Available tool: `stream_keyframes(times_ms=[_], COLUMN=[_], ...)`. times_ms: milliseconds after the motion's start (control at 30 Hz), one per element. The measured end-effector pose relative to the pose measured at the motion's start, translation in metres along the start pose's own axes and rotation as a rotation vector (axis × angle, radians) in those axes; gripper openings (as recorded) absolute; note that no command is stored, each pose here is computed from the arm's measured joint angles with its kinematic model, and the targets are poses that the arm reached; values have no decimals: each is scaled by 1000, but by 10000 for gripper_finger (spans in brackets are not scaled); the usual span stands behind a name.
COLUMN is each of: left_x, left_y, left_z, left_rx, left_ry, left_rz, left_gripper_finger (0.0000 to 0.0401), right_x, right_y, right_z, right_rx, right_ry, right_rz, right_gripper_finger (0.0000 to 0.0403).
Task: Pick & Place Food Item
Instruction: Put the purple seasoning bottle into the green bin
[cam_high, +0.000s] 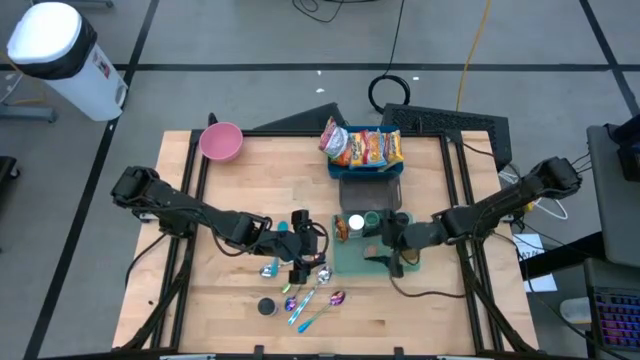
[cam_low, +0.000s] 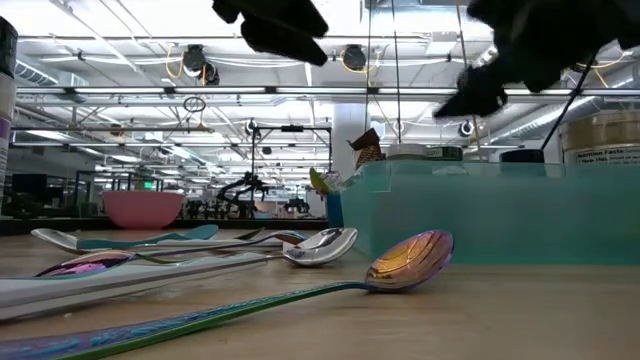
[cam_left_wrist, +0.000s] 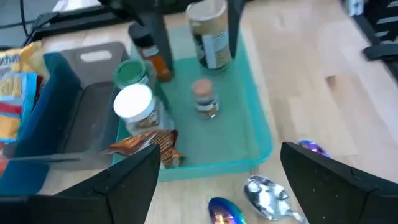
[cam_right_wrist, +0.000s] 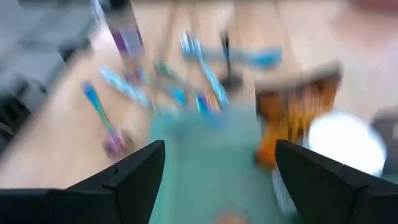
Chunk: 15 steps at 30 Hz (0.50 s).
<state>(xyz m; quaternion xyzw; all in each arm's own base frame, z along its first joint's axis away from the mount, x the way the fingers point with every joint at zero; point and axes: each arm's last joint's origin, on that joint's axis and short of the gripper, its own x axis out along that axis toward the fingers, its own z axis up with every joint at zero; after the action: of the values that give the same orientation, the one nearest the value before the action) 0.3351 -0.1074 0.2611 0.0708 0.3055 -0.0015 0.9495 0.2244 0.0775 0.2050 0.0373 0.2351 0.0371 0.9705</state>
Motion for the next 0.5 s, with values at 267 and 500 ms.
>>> stream_keyframes(times_ms=[267,500], left_x=[-32,-85], left_y=[-26,-31], left_z=[-11,-42], left_rx=[51,8], left_ry=[92,-65], left_rz=[-136,-90], left_gripper_finger=[335,335], right_x=[-22,-26], right_y=[22,38], right_z=[30,32], right_rx=[-149,-237], right_ry=[-318,-390], right_rz=[118,171], right_gripper_finger=[292,292])
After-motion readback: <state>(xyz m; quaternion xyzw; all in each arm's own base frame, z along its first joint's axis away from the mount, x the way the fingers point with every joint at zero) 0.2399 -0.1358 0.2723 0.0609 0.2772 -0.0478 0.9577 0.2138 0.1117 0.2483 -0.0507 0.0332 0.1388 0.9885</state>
